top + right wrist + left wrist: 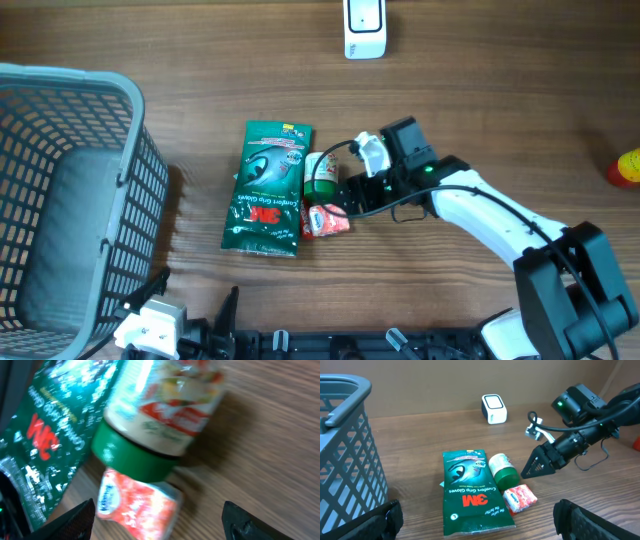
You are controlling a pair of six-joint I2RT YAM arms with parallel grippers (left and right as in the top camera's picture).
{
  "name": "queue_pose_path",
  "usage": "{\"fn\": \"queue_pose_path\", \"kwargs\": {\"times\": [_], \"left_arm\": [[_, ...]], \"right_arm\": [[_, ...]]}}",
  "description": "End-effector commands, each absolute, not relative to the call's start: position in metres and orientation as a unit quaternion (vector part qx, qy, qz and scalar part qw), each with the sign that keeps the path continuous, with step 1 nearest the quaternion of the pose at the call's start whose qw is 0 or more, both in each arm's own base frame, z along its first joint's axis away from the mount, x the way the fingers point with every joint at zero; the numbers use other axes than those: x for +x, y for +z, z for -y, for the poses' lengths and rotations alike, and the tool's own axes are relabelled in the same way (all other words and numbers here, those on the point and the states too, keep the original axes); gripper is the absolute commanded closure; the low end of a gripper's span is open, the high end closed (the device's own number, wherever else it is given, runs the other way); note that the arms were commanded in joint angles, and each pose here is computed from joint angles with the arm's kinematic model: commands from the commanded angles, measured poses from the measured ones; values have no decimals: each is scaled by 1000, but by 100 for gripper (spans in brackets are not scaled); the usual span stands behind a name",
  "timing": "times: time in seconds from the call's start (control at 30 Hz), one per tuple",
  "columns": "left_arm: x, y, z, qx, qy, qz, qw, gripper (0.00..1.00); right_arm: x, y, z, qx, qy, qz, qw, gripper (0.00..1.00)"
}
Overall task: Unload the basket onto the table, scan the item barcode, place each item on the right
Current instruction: 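Reach right gripper to the Kleenex tissue pack beside the jar, then grasp the tissue pack with the right gripper and lift it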
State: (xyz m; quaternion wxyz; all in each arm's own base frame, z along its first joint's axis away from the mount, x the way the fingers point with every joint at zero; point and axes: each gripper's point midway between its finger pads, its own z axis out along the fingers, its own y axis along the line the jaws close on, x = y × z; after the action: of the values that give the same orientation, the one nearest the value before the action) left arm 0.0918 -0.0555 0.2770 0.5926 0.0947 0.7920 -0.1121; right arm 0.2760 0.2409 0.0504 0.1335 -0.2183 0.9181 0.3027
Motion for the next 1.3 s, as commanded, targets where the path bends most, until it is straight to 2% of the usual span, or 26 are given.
{"fn": "queue_pose_path", "kwargs": {"times": [0.0,0.13,0.2,0.47,0.63,0.77,0.87,1.0,1.07,1.27], "left_arm": [[90,277,59,107,-115,-788,595,0],[90,277,59,107,-115,-788,596,0],[90,277,58,107,-114,-788,595,0],[90,277,59,107,-115,-788,595,0],[90,277,59,107,-115,-788,596,0],[90,277,59,107,-115,-788,595,0],[90,277,58,107,-114,-788,595,0],[90,277,58,107,-114,-788,595,0],[90,277,59,107,-115,-788,595,0],[90,277,59,107,-115,-788,596,0]], "right_arm": [[261,47,-259,-252,302,-911,128,18],[258,35,-259,-268,236,-923,144,26],[263,30,-254,-245,208,-935,150,26],[258,25,-249,-230,202,-943,131,33],[243,11,-255,-233,225,-942,88,36],[237,-13,-257,-210,231,-949,50,50],[235,-17,-259,-198,237,-950,39,73],[240,-12,-258,-175,245,-953,38,92],[241,-4,-256,-159,258,-953,28,96],[250,58,-256,-55,375,-925,-34,96]]}}
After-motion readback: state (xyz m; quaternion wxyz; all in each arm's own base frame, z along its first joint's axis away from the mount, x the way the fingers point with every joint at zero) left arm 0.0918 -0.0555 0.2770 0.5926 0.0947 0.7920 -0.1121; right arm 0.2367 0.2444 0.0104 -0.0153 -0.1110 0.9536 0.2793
